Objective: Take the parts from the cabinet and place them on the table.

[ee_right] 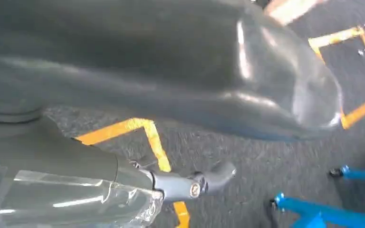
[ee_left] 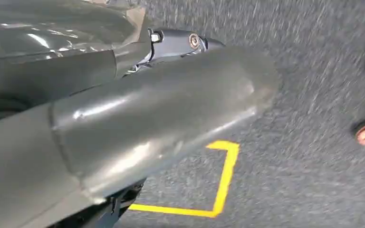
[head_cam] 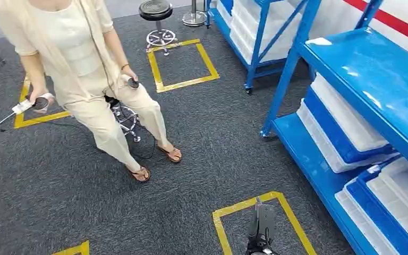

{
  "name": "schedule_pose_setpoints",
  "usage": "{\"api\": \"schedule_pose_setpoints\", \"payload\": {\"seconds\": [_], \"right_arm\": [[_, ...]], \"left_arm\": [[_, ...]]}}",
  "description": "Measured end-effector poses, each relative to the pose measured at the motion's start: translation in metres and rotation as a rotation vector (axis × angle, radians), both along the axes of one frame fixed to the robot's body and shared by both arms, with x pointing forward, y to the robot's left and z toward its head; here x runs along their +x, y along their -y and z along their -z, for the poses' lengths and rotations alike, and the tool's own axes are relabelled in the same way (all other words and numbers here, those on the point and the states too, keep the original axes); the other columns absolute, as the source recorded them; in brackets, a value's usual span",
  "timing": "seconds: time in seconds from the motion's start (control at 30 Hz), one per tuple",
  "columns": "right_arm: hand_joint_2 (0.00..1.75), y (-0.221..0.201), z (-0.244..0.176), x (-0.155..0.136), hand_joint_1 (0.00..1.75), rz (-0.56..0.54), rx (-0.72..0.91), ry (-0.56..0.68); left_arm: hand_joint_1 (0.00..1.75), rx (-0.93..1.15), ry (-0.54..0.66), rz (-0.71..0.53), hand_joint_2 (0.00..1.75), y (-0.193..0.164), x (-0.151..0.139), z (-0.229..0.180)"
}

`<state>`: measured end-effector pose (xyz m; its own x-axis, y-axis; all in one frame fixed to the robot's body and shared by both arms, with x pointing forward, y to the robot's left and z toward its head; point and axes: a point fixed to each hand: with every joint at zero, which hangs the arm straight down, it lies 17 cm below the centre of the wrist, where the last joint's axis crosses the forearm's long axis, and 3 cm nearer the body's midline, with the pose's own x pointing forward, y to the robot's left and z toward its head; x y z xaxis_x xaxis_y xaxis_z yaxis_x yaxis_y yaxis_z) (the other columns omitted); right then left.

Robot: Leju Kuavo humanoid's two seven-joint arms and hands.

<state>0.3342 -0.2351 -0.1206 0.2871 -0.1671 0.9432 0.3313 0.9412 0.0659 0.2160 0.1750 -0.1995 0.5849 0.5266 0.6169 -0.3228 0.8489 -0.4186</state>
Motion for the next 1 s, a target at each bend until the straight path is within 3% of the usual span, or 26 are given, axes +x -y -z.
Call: {"api": "schedule_pose_setpoints", "payload": {"seconds": [1.0], "right_arm": [[0.00,0.011,0.004,-0.001,0.00,0.038,0.019,-0.014]], "left_arm": [[0.00,-0.006,0.007,0.013,0.00,0.005,0.008,-0.003]]}}
